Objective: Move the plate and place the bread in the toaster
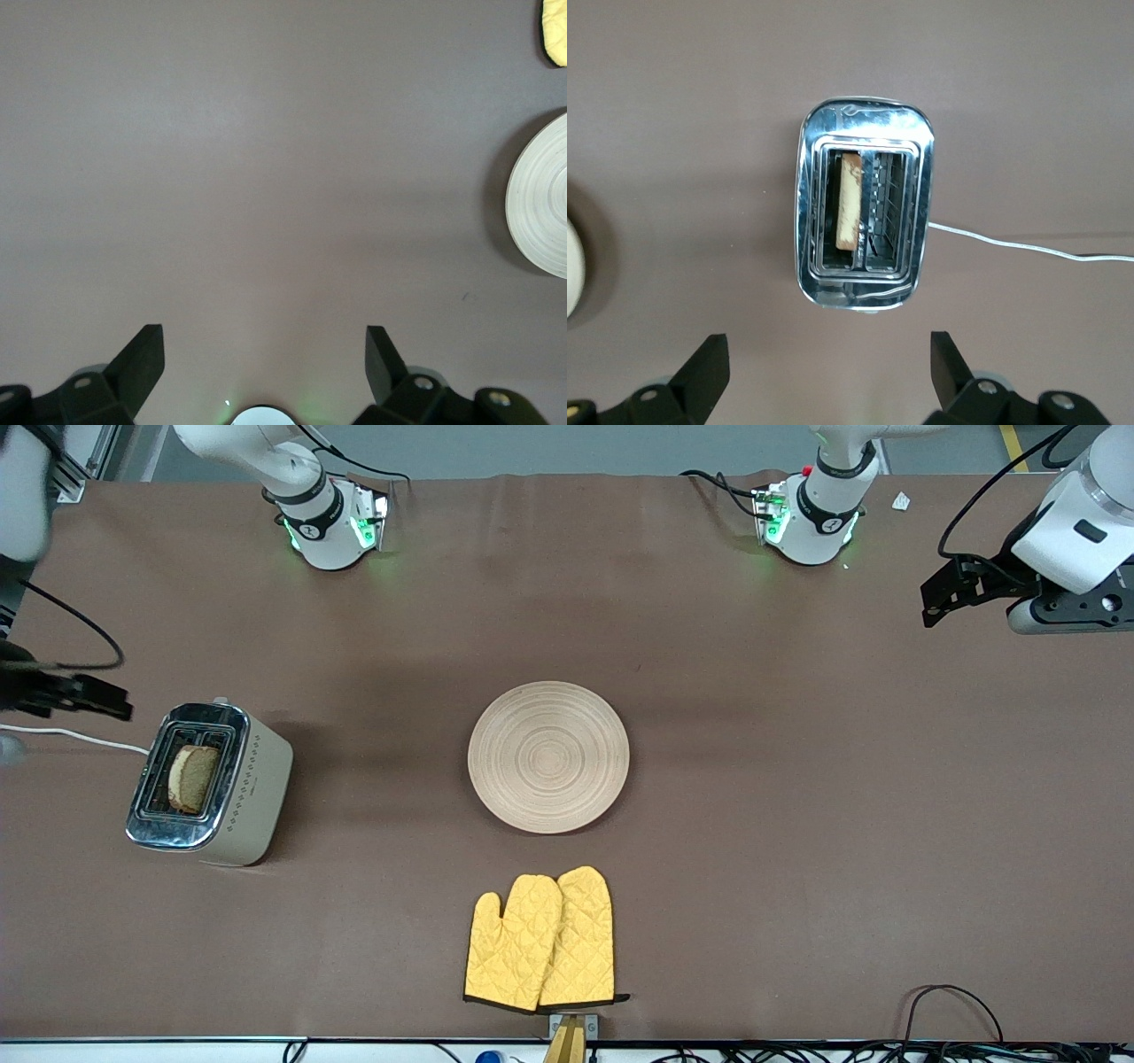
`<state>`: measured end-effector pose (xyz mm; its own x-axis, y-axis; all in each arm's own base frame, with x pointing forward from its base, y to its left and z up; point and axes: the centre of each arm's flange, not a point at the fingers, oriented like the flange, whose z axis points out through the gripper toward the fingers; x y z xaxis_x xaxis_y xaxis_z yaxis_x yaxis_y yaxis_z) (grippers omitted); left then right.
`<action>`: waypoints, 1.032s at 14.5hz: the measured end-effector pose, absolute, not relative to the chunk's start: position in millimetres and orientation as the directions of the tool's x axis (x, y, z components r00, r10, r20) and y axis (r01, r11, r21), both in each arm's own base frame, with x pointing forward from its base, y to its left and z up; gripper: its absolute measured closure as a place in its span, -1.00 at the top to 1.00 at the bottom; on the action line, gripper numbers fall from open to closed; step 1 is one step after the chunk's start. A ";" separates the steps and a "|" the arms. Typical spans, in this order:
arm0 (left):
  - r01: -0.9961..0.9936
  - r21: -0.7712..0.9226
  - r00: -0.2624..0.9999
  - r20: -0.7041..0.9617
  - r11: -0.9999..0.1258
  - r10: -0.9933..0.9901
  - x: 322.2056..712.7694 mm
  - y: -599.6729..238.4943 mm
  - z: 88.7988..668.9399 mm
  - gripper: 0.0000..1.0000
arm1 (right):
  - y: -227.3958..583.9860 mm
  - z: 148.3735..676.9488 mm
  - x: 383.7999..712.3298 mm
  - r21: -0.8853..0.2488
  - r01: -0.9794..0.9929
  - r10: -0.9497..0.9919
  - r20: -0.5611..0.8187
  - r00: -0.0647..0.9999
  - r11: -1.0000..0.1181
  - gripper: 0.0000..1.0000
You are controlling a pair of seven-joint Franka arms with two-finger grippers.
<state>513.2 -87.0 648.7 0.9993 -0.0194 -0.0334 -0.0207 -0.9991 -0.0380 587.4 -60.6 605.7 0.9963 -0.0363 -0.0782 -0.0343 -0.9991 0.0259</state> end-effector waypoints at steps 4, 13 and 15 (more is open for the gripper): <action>-0.020 -0.037 0.999 -0.029 -0.999 -0.019 513.3 -86.8 650.7 1.00 | -83.6 625.1 551.9 -0.034 -0.069 -0.067 -0.066 0.996 -0.997 1.00; -0.012 -0.035 1.000 -0.019 -0.999 -0.012 513.9 -82.9 655.6 1.00 | -62.4 641.8 546.3 -0.041 -0.162 -0.160 -0.044 0.986 -0.986 1.00; -0.012 -0.035 1.000 -0.019 -0.999 -0.012 514.0 -82.8 655.5 1.00 | -53.3 643.9 547.4 -0.041 -0.157 -0.156 -0.039 0.987 -0.987 1.00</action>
<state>514.0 -82.8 655.5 0.9998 -0.0115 -0.0189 -0.0122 -0.9993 -0.0354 547.4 -53.3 643.9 0.9870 -0.1558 -0.0393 -0.1573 -0.9867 -0.0406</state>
